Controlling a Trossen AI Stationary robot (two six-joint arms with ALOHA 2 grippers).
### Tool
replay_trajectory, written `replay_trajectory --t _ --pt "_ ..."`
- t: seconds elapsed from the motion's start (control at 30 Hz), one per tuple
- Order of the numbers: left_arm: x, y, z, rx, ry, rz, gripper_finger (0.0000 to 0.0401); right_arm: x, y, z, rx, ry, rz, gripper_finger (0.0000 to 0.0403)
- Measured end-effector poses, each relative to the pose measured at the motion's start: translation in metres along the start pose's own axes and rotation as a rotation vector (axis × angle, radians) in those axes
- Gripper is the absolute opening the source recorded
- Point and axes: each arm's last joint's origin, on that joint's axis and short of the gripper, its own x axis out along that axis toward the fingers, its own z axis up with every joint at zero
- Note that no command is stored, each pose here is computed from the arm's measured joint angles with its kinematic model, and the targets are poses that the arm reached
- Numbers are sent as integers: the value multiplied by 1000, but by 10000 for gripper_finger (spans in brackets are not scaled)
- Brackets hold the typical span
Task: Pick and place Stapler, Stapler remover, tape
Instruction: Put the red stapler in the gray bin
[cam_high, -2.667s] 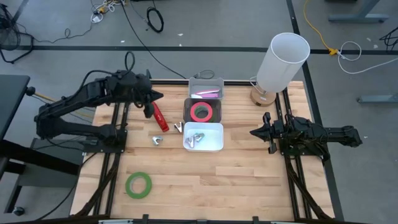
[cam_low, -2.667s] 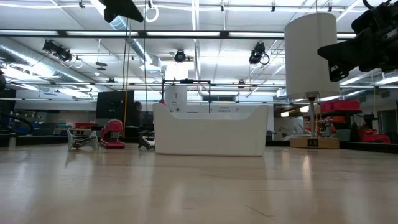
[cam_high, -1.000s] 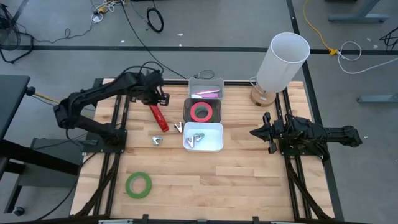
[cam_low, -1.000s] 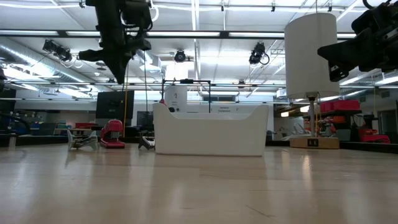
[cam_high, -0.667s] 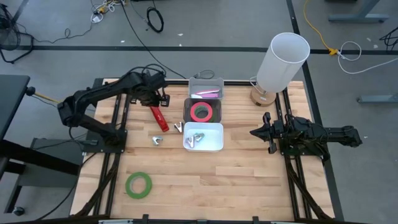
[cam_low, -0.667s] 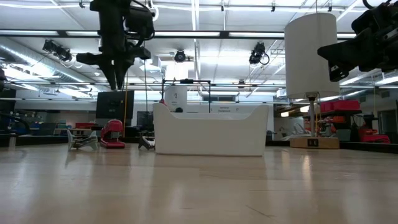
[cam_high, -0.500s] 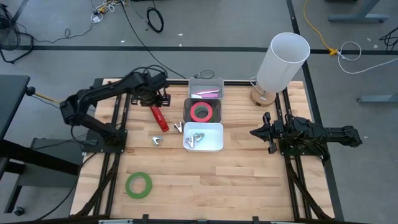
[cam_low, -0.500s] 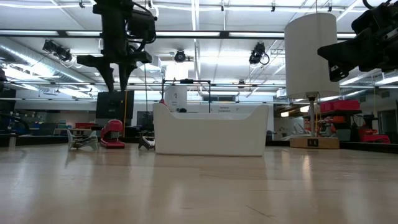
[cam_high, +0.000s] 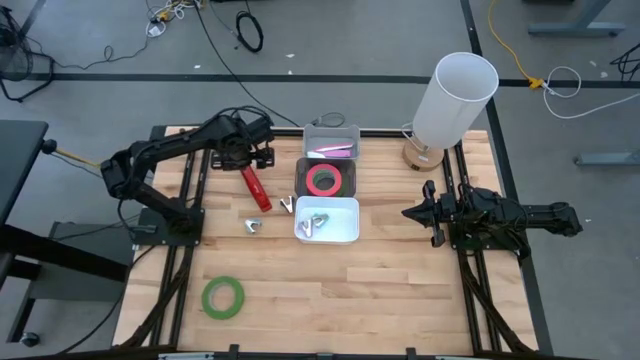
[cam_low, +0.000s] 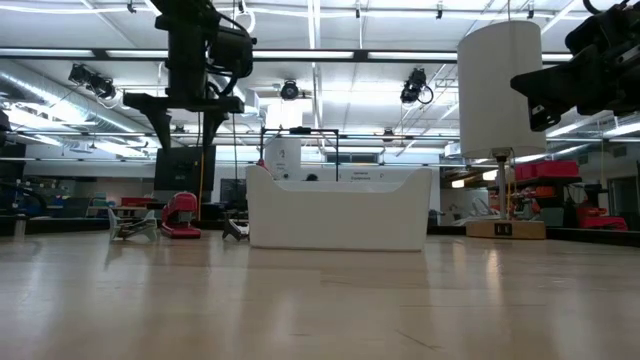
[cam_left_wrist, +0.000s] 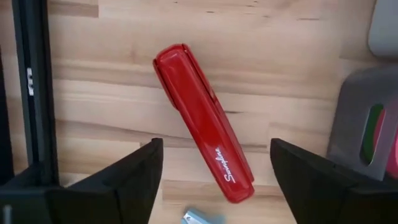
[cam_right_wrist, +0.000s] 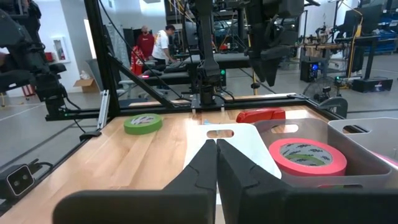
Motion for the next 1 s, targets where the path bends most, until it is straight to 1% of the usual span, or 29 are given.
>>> replay_trajectory --t 0.1,0.17,0.33,0.57,0.67,0.87,1.0 --pt "0 0 0 -39 1 -1 306 0 0 0 0 0 0 13" --pt "0 0 0 -44 1 -2 307 0 0 0 0 0 -1 13" --pt "11 -5 1 -79 21 38 307 0 0 0 0 0 0 13" --pt "36 -16 2 -71 58 120 307 0 0 0 0 0 -1 13" --pt "47 -20 2 -87 74 156 307 0 0 0 0 0 0 13" --pt "66 -26 1 -84 108 209 307 0 0 0 0 0 -1 13" --pt "75 -29 1 -101 123 237 307 0 0 0 0 0 0 13"
